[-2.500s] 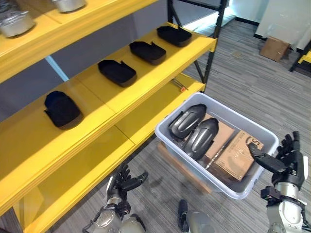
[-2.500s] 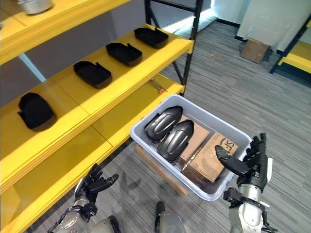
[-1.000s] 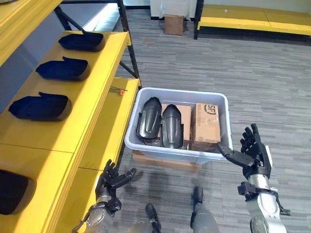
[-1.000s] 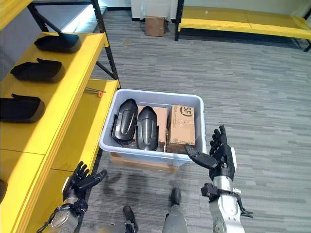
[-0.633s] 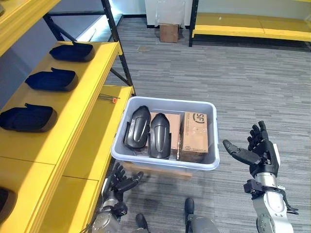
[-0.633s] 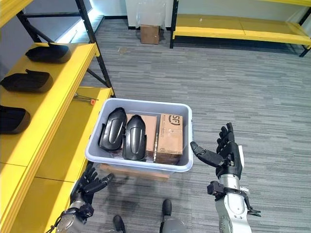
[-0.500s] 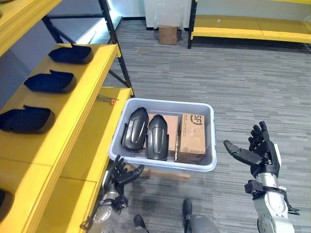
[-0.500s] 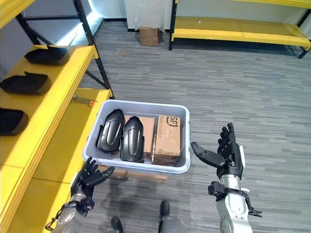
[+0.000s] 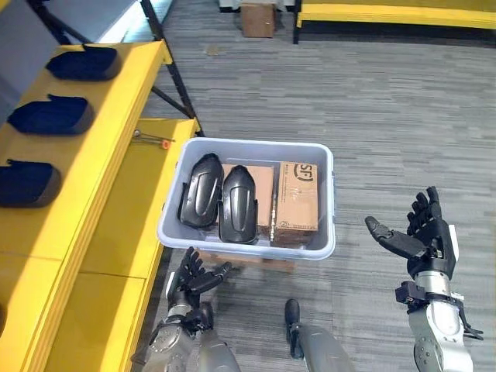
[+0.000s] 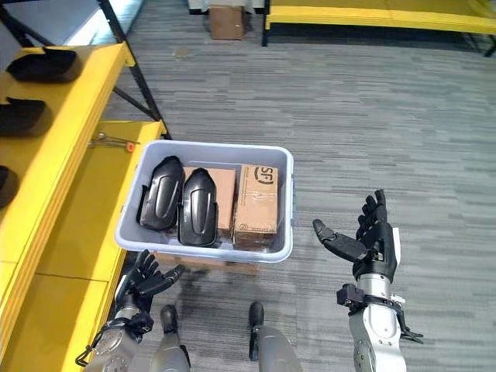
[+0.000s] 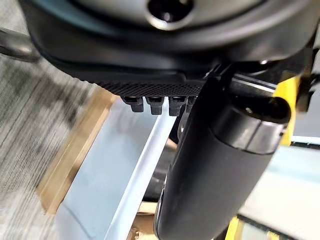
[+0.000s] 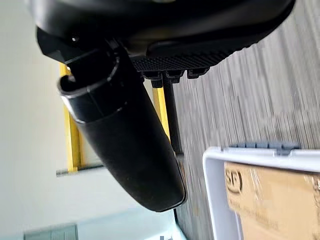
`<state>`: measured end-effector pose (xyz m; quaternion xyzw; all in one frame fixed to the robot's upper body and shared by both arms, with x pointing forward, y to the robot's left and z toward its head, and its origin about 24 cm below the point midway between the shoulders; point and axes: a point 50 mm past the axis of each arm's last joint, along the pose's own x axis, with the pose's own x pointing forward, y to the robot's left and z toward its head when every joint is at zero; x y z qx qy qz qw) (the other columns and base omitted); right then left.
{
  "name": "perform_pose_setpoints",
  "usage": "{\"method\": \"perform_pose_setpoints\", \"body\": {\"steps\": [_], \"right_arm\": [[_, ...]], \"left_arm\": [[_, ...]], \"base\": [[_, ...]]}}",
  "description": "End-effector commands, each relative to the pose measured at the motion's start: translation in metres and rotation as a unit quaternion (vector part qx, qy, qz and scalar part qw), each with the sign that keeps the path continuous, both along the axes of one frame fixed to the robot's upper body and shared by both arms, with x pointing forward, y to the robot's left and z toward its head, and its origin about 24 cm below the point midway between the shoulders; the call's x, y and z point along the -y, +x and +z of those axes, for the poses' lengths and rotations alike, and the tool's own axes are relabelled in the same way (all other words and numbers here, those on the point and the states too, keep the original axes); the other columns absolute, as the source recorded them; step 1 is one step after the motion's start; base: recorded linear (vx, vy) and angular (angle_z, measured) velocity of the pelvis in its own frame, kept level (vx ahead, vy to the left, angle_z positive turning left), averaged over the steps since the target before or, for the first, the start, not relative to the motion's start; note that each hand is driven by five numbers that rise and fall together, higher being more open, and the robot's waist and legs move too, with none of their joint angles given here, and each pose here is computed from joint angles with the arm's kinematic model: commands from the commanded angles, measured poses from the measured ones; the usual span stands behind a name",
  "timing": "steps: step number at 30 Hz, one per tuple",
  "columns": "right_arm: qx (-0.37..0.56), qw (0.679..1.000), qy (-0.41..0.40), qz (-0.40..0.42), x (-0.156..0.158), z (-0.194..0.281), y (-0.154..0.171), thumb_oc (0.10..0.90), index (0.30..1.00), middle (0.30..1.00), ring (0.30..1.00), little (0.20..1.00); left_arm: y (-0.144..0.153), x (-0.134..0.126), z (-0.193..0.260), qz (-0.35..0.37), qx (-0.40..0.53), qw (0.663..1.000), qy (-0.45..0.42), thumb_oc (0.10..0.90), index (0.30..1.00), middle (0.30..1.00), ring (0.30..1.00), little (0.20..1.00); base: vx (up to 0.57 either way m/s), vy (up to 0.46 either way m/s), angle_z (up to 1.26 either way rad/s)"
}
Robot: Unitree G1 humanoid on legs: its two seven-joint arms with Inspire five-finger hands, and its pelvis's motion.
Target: Move parts from the plastic box to the shelf.
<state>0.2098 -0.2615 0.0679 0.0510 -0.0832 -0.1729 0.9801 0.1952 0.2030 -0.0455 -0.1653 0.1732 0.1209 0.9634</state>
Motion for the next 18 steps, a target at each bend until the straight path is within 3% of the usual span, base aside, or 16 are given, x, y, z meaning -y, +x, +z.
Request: {"method": "perform_pose_setpoints", "body": {"steps": [1, 12, 18], "right_arm": [[0.127, 0.991, -0.025, 0.022, -0.013, 0.046, -0.001, 0.9, 1.0, 1.0, 1.0, 1.0], [0.13, 0.991, -0.026, 0.002, -0.009, 0.047, -0.002, 0.9, 1.0, 1.0, 1.0, 1.0], [0.126, 0.988, -0.086, 0.002, -0.008, 0.055, -0.001, 0.9, 1.0, 1.0, 1.0, 1.0]], "left_arm": [[0.017, -0.03, 0.048, 0.017, 0.118, 0.991, 0.057, 0.9, 1.0, 1.0, 1.0, 1.0], [0.027, -0.036, 0.061, 0.012, 0.14, 0.987, 0.077, 0.9, 1.0, 1.0, 1.0, 1.0], [0.03, -0.037, 0.064, 0.01, 0.143, 0.986, 0.081, 0.9, 1.0, 1.0, 1.0, 1.0]], "base": [[0.12, 0.365, -0.66], [0.03, 0.13, -0.09], [0.03, 0.015, 0.12]]}}
